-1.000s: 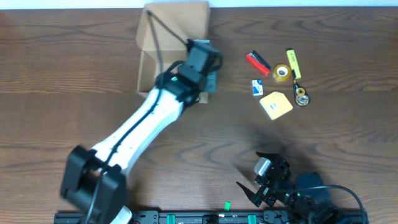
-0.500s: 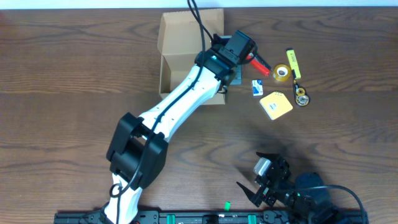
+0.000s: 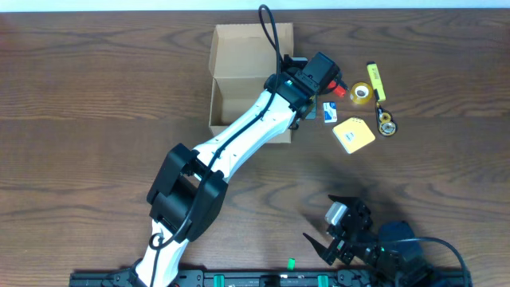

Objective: Pack container

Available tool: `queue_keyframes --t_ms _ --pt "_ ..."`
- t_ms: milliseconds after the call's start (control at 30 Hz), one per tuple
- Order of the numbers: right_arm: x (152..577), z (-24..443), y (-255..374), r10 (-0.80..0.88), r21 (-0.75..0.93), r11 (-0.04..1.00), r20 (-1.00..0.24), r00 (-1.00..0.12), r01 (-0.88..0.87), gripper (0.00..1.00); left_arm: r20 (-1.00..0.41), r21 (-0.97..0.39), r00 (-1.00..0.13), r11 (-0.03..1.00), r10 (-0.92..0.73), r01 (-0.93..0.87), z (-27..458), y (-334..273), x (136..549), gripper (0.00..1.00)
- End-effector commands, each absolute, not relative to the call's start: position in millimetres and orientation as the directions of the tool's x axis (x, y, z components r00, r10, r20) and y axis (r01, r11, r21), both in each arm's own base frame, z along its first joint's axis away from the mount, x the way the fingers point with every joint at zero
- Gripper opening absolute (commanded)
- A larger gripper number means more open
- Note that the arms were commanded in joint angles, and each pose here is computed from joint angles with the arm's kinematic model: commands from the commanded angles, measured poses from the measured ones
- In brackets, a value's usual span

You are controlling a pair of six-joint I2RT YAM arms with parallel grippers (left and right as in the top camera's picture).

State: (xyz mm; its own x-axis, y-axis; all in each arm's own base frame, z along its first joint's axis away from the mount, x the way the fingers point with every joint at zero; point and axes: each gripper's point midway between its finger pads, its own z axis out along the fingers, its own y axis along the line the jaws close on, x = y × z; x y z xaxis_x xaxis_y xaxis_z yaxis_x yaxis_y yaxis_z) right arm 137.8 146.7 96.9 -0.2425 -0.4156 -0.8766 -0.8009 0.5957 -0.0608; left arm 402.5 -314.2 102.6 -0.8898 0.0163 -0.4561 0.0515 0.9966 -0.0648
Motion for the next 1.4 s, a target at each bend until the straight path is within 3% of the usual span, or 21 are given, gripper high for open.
queue_keyframes --t_ms 0,33,200,400,567,667,867,1100,1367 --pt "136.0 92.9 147.4 -0.413 -0.046 0.594 -0.874 -0.256 -0.803 0.99 -0.484 -0.071 -0.875 0.997 -0.001 0.038 112.8 -315.1 409.8 0.48" --pt "136.0 92.9 147.4 -0.414 -0.047 0.594 -0.874 -0.255 -0.803 0.99 -0.486 -0.069 -0.874 0.997 0.005 0.044 113.2 -315.4 410.0 0.54" --pt "136.0 92.9 147.4 -0.414 -0.047 0.594 -0.874 -0.255 -0.803 0.99 -0.521 -0.046 -0.849 0.991 0.086 0.128 129.4 -320.3 415.5 0.56" --pt "136.0 92.8 147.4 -0.414 -0.047 0.594 -0.874 -0.256 -0.803 0.99 -0.616 -0.021 -0.774 0.980 0.145 0.200 201.8 -316.4 428.0 0.58" --pt "136.1 92.9 147.4 -0.414 -0.047 0.594 -0.874 -0.255 -0.803 0.99 -0.697 0.167 -0.695 0.983 0.176 0.082 263.6 -257.9 426.0 0.59" --pt "136.1 92.9 147.4 -0.414 -0.047 0.594 -0.874 -0.255 -0.803 0.99 -0.662 0.253 -0.728 0.968 0.179 0.008 275.9 -209.4 415.8 0.59" --pt "136.1 92.9 147.4 -0.414 -0.047 0.594 -0.874 -0.255 -0.803 0.99 -0.479 0.223 -0.873 0.975 0.092 -0.019 249.9 -143.2 402.1 0.47" --pt "136.1 92.9 147.4 -0.414 -0.047 0.594 -0.874 -0.255 -0.803 0.99 -0.371 0.055 -0.917 0.989 0.150 0.139 192.3 -132.5 419.9 0.50" --pt "136.1 92.9 147.4 -0.414 -0.047 0.594 -0.874 -0.255 -0.803 0.99 -0.377 0.022 -0.916 0.990 0.138 0.140 132.8 -117.4 435.4 0.59"
